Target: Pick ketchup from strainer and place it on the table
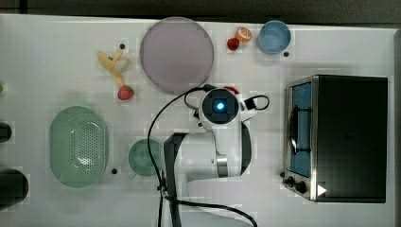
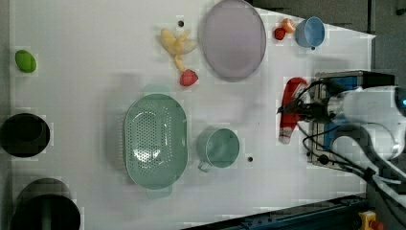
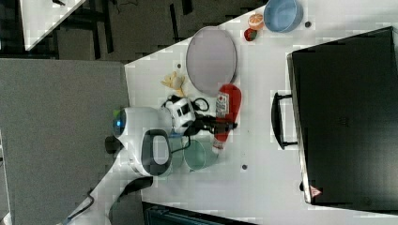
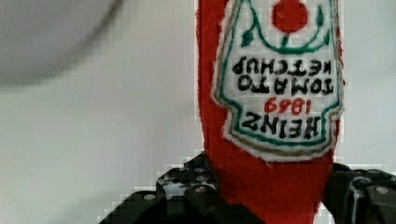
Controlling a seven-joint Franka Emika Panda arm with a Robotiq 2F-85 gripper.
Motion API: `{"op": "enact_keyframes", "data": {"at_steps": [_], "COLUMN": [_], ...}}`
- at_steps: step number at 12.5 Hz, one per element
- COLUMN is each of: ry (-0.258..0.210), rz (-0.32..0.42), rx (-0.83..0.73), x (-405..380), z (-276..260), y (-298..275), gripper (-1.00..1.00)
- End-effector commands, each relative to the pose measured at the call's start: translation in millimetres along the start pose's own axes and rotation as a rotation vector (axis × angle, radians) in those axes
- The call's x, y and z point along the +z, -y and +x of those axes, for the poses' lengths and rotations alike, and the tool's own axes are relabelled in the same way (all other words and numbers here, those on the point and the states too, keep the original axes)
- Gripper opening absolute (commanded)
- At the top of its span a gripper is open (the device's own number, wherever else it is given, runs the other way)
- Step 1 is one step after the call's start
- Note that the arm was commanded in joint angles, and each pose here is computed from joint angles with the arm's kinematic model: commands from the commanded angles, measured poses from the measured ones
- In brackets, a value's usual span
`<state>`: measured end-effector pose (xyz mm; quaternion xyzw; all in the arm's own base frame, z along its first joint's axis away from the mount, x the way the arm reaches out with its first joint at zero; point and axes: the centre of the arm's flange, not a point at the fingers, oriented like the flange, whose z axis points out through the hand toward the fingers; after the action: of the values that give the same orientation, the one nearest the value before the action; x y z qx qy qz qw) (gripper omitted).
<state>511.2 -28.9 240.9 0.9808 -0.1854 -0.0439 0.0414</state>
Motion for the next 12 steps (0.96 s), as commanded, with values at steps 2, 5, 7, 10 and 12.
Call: {"op": "enact_keyframes", "data": {"at_steps": [2,5,7,10,12], "ry": [0.003,-0.006,-0.033,-0.127,-0.144], "rz": [0.027,0.052,0.053,0.05,0.067], "rx": [-0.059,-0.055,-0.054,-0.016,0.088], "x": [18.2,31.3,17.2,-45.3,-93.4], "z": [-3.7,-1.2,4.2,23.7,34.1], "y": [11.0,12.3,13.2,12.9,10.5], "gripper": [0.27,0.9,1.0,1.0,1.0]}}
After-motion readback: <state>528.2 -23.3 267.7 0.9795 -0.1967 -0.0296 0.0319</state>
